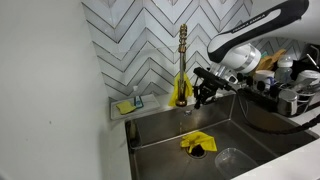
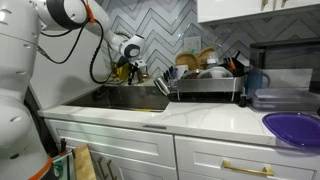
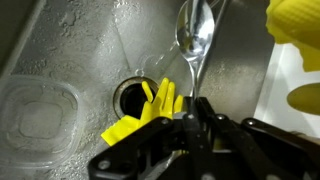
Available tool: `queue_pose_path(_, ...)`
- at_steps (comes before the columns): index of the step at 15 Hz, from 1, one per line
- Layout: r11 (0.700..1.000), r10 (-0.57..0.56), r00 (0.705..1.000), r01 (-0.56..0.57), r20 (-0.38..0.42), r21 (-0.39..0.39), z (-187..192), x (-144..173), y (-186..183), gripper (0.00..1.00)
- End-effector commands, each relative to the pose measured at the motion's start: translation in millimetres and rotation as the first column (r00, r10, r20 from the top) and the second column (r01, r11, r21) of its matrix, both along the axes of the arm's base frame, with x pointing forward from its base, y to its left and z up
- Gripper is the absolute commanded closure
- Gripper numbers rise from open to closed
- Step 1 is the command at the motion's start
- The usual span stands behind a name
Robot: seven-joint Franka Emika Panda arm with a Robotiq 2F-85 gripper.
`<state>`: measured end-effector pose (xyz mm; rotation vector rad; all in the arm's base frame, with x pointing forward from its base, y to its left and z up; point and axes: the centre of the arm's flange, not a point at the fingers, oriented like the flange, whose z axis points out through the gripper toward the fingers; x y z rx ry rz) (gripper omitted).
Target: Place the silver spoon under the running faucet then put it back on the right side of the counter.
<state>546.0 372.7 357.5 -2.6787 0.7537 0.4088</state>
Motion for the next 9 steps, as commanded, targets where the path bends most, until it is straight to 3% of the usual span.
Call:
queue_pose_path(1, 0.995, -0.052, 0.998, 0.049, -0.031, -0.088, 1.7, -6.1, -10.8, 0.98)
queue_pose_path(5, 0.964, -0.153, 0.988, 0.149, 0.001, -0.218, 13.5, -16.2, -35.8, 0.98)
queue_pose_path(9, 0.906, -0.217, 0.971, 0.238, 0.1, -0.349, 46.2, -32.5, -48.9, 0.98)
